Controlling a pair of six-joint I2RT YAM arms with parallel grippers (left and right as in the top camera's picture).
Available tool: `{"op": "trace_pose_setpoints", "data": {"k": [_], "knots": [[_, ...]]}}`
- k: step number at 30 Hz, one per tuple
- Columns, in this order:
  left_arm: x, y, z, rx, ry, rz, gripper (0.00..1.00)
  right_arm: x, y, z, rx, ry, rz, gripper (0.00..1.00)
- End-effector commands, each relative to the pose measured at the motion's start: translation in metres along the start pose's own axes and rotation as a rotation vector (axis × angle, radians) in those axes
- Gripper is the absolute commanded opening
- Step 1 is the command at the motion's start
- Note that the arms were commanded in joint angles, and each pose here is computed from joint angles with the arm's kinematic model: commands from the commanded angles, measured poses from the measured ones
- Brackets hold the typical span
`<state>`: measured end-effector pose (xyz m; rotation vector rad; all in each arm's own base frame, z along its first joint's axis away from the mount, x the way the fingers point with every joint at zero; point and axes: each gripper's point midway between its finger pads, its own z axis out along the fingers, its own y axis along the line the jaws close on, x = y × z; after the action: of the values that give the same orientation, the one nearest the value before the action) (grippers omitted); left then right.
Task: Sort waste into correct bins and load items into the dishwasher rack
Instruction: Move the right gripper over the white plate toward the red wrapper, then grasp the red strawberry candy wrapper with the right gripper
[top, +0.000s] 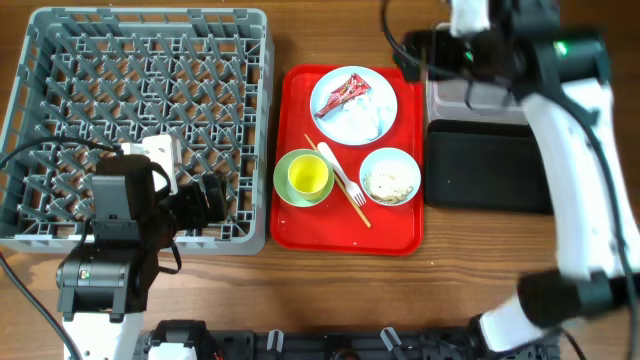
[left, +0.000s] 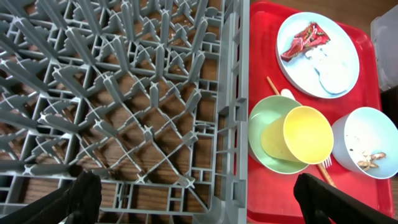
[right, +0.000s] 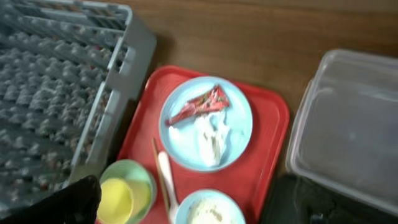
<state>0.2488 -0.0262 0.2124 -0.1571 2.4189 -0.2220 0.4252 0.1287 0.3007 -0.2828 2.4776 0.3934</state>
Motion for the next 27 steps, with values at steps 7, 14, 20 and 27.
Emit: {"op": "trace_pose_setpoints", "data": {"k": [7, 14, 20, 27], "knots": [[-0.006, -0.005, -0.005, 0.022, -0.018, 0.002, 1.0, 0.032, -0.008, 0.137, 0.106, 0.265, -0.016, 0.97], [-0.006, -0.005, -0.005, 0.022, -0.018, 0.002, 1.0, 0.115, -0.006, 0.214, 0.071, 0.569, 0.048, 0.87], [-0.006, -0.005, -0.005, 0.022, -0.017, 0.002, 1.0, 0.154, -0.014, 0.25, 0.105, 0.665, 0.123, 0.7], [-0.006, -0.005, -0.005, 0.022, -0.017, 0.002, 1.0, 0.158, -0.015, 0.248, 0.128, 0.681, 0.183, 0.08]]}}
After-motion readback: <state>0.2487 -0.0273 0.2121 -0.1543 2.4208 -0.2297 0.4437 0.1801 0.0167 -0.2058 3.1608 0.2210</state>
